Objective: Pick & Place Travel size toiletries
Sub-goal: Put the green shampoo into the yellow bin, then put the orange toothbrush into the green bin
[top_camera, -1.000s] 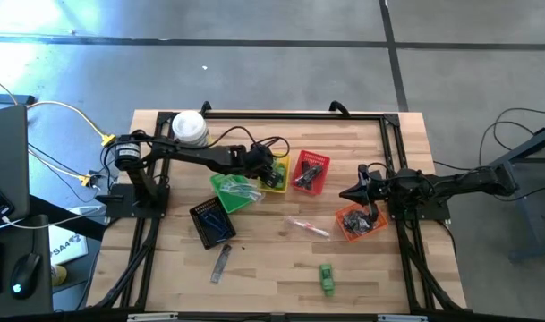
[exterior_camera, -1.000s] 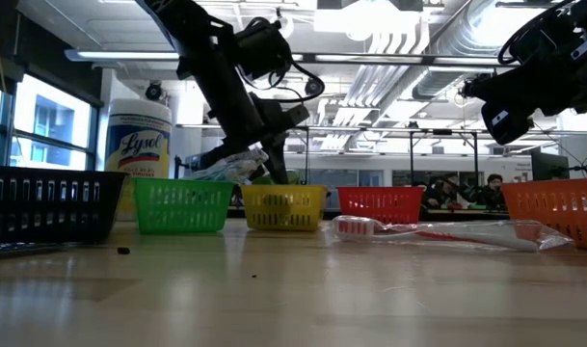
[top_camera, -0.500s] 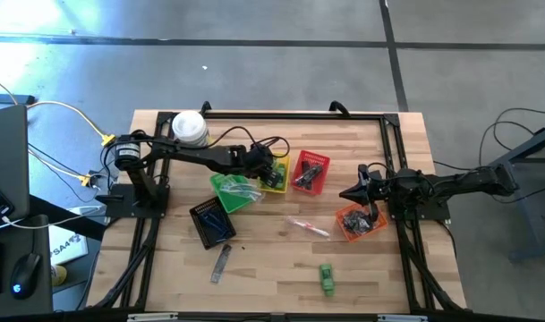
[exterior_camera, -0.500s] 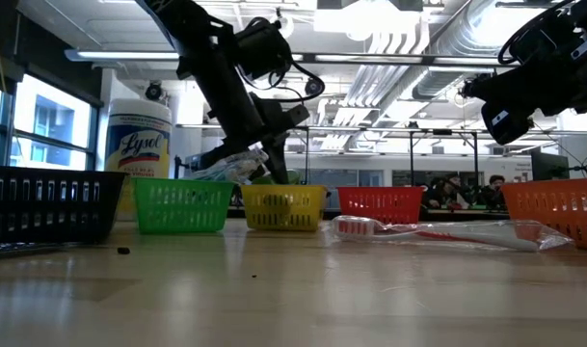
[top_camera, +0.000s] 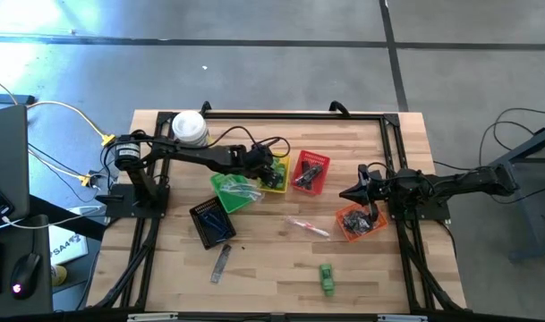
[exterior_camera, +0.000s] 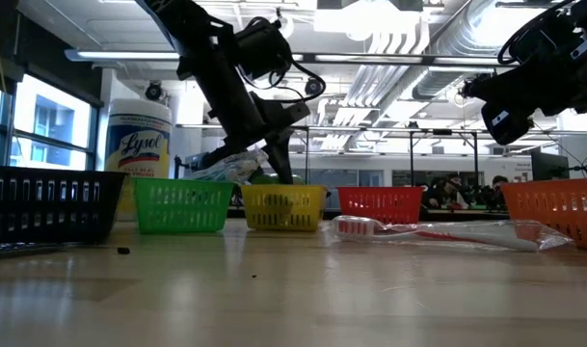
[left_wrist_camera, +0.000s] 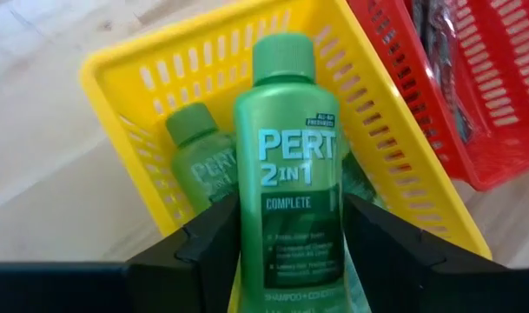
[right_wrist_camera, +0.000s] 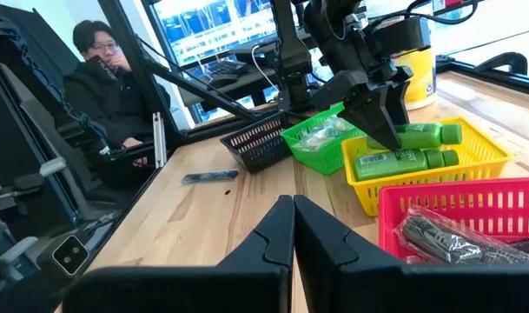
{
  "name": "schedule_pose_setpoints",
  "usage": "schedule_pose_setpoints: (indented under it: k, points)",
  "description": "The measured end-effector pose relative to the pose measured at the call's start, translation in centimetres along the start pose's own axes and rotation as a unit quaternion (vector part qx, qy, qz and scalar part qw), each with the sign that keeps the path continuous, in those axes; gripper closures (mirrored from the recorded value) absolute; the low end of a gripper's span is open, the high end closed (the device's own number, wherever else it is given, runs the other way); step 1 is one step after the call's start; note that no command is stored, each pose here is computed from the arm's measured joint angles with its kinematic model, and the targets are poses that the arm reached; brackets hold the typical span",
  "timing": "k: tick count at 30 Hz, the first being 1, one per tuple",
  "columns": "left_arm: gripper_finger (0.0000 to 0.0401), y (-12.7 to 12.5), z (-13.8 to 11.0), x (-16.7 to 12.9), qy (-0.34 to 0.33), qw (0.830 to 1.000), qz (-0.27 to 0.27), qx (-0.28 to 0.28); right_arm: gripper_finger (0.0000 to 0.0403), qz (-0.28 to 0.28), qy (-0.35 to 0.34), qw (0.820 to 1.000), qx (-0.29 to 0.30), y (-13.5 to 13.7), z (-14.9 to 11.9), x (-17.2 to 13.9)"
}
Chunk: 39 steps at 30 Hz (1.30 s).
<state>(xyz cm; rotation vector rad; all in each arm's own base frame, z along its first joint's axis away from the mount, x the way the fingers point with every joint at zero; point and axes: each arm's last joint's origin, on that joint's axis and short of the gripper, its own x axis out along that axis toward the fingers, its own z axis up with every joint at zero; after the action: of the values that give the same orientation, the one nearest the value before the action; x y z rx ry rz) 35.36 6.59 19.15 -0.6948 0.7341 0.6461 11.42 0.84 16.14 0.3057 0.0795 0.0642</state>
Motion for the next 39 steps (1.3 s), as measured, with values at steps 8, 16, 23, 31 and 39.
schedule_pose_setpoints:
  k: [8,16,23,31,39]
  points:
    - [0.0209,-0.3,0.0,0.0,0.013,0.999,-0.033,0.008,0.0401,0.000,0.000,1.000,0.001,0.0,0.0,0.0]
    - [0.0208,-0.4,0.0,0.0,0.019,0.999,-0.046,0.007,0.0401,0.000,0.000,1.000,0.001,0.0,0.0,0.0]
    - [0.0208,-0.6,-0.1,0.0,0.036,0.997,-0.065,0.008,0.0401,0.000,0.000,1.000,0.001,0.0,0.0,0.0]
    - [0.0208,-1.3,-0.5,-0.2,0.039,0.995,-0.091,0.027,0.0401,0.000,0.000,1.000,0.001,0.0,0.0,0.0]
    - [0.0208,-1.8,-0.6,-0.3,0.037,0.993,-0.106,0.036,0.0401,0.000,0.000,1.000,0.001,0.0,0.0,0.0]
